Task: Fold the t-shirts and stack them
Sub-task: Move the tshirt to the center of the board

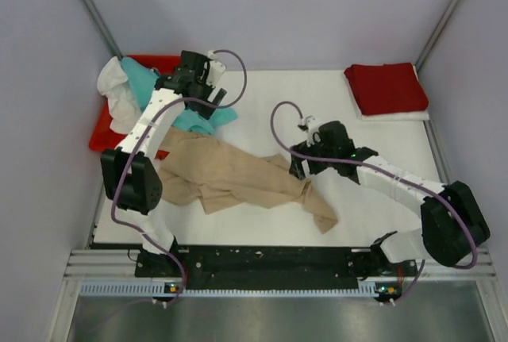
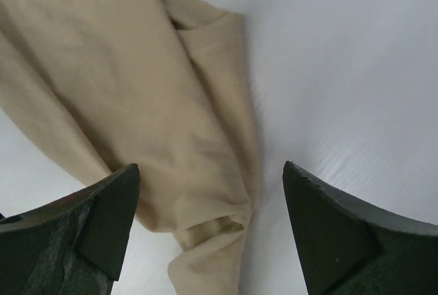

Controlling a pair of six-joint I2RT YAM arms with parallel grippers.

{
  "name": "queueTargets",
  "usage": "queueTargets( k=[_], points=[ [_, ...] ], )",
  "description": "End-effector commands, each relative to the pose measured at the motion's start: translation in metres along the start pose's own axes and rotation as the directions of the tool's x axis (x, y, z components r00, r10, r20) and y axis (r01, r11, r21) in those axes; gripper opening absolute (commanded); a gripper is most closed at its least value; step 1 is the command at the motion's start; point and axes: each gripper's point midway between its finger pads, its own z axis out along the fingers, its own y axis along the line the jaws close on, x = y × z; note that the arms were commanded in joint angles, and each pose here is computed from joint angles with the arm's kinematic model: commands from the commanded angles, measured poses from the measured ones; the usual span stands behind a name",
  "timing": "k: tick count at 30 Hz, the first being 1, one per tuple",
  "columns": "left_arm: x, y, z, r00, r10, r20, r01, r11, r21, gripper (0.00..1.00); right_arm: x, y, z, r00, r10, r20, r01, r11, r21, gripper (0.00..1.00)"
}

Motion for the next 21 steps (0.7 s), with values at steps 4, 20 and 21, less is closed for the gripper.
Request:
queueTargets(
  k=[4,20,21],
  points=[
    [0.034,0.032,0.082,0.990,-0.012,-0.140,-0.003,0.994,-0.108,0.94,0.019,0.067,0.037,0.911,-0.403,-0.090,0.388,0.910,-0.147,0.87],
    [0.060,0.070,0.073,0.982,-0.055,-0.182,0.023,0.984,-0.176,0.00,0.075,-0.022,0.054,0.864,-0.158,-0.478,0.287,0.935,0.209,0.49],
    [0.063,0.078,0.071,0.980,-0.066,-0.188,0.029,0.981,-0.193,0.00,0.076,-0.028,0.053,0.868,-0.128,-0.480,0.263,0.938,0.225,0.40]
  ],
)
